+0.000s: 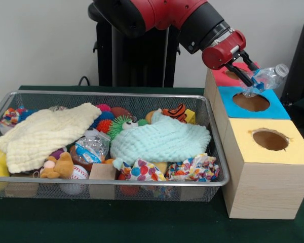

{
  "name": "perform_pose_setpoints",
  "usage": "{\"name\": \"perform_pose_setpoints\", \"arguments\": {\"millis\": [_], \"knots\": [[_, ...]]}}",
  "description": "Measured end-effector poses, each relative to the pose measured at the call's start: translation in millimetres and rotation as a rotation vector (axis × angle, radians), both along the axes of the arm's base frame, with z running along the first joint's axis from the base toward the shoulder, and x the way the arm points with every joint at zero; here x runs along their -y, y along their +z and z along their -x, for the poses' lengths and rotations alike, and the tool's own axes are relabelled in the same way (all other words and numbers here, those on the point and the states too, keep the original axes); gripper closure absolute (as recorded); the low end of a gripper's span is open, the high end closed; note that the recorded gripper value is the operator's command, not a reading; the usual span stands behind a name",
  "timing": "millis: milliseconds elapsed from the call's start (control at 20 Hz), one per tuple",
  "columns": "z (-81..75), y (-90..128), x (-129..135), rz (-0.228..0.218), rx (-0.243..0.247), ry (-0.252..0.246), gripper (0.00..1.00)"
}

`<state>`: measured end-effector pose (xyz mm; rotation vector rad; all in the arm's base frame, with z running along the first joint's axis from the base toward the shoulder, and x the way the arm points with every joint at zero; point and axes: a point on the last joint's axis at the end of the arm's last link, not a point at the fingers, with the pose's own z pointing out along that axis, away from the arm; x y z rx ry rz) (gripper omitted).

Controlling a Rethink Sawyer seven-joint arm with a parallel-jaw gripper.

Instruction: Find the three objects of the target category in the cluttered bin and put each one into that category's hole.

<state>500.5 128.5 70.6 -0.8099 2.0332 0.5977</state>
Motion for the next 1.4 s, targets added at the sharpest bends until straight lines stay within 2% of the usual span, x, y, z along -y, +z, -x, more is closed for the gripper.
{"name": "perform_pose_setpoints", "arguments": {"millis": [1400], "knots": [[-0.8, -0.5, 5.3, 0.002, -0.001, -0.010, 1.00]]}}
